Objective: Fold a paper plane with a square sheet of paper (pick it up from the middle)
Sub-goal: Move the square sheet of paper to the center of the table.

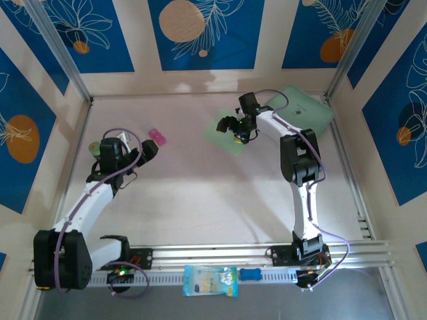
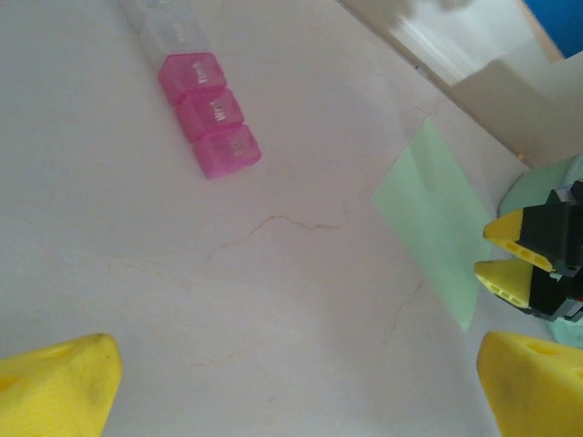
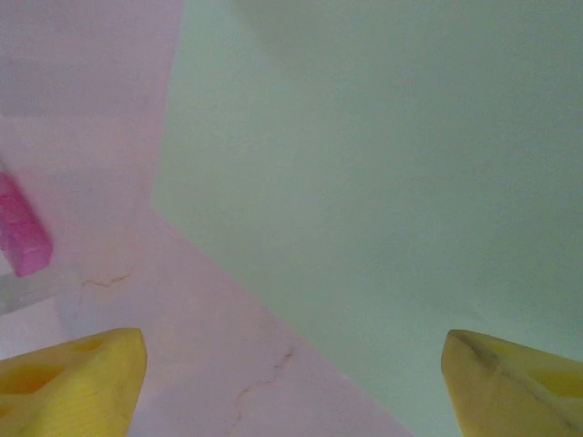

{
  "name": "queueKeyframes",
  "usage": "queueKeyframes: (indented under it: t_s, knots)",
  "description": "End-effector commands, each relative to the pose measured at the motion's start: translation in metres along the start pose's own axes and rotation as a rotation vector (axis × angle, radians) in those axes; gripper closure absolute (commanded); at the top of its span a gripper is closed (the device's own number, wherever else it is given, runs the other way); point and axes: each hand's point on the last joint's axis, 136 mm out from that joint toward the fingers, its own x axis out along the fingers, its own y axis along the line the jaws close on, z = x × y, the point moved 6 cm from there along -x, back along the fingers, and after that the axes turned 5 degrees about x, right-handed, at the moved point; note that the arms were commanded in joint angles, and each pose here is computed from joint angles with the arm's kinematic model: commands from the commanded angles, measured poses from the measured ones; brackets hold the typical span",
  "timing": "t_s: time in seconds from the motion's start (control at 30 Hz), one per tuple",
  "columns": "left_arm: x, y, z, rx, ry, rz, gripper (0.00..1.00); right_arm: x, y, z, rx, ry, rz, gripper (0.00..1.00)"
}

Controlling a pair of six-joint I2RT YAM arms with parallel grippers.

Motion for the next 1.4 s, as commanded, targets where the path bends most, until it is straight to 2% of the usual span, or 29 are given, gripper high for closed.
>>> queueKeyframes:
  t_s: [0.0, 0.37, 0.77, 0.87, 0.97, 1.13, 1.23, 1.37]
  knots:
    - [-0.006, 0.014, -0.007, -0.001, 0.052, 0.105, 0.00, 0.007, -0.008, -0.009, 0.005, 0.065, -0.043, 0.15]
    - [-0.011, 0.004, -0.006, 0.003, 0.042, 0.025, 0.00, 0.017, -0.031, -0.053, -0.005, 0.185, -0.090, 0.15]
    - [-0.012, -0.001, -0.014, -0.062, 0.068, -0.044, 0.00, 0.006, -0.035, -0.167, -0.190, 0.342, -0.071, 0.15]
    - [-0.014, -0.003, -0.015, -0.066, 0.073, -0.056, 0.00, -0.004, -0.029, -0.185, -0.249, 0.359, -0.046, 0.15]
    - [-0.013, -0.006, -0.016, -0.072, 0.079, -0.083, 0.00, -0.018, -0.014, -0.186, -0.283, 0.335, 0.018, 0.15]
    - [-0.013, -0.009, -0.017, -0.084, 0.084, -0.120, 0.00, -0.037, 0.007, -0.165, -0.296, 0.218, 0.086, 0.15]
    - [-0.015, -0.010, -0.019, -0.082, 0.087, -0.126, 0.00, -0.032, 0.003, -0.151, -0.251, 0.180, 0.088, 0.15]
    - [-0.018, -0.008, -0.022, -0.071, 0.091, -0.114, 0.00, -0.017, -0.001, -0.143, -0.212, 0.194, 0.086, 0.16]
